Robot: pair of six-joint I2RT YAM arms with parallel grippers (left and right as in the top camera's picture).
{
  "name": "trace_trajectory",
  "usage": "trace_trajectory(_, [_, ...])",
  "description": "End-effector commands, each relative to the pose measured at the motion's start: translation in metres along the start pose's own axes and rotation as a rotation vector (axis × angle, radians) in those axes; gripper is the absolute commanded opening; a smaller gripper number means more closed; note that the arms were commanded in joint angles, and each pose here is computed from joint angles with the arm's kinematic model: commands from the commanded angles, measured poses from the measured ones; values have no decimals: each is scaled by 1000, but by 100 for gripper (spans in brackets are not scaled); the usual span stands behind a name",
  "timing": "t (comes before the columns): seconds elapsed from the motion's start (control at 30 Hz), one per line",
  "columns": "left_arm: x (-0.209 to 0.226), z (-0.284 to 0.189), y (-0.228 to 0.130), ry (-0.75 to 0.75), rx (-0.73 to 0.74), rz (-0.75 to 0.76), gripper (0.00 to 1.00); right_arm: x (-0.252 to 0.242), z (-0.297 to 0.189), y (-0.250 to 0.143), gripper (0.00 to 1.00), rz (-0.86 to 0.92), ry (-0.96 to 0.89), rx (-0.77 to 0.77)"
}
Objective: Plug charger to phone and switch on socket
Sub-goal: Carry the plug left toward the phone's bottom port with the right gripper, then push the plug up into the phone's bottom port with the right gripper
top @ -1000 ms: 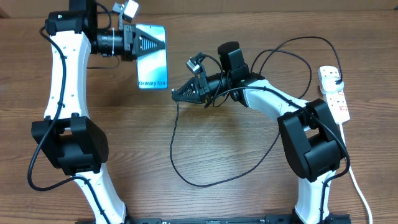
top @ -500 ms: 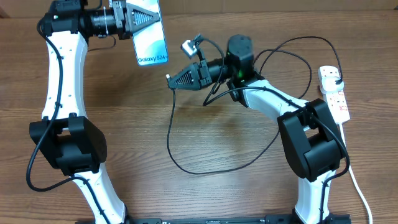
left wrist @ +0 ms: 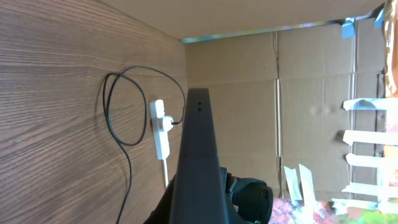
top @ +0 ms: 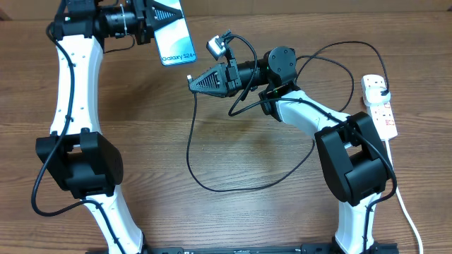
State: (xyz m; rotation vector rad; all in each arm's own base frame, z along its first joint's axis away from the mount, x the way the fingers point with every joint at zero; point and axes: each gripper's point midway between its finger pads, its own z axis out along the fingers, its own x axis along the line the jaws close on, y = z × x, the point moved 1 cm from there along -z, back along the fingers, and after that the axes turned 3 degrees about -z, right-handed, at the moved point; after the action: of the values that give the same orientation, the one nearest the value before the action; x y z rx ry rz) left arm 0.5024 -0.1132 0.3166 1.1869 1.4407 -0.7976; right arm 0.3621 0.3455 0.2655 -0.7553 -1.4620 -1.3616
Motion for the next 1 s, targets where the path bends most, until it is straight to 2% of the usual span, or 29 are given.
trace_trajectory(0.0, [-14, 5, -5, -2, 3, 12, 4, 7, 1, 6, 4, -11, 12, -30])
trace_trajectory(0.2, [-17, 10, -6, -4, 5, 41, 4, 26, 0, 7, 4, -100, 56, -53])
trace_trajectory(0.63, [-20, 14, -10, -15, 24, -25, 4, 28, -1, 15, 4, -87, 64, -99])
trace_trajectory(0.97, [-21, 18, -13, -18, 35, -23, 4, 29, -2, 24, 4, -72, 73, -156])
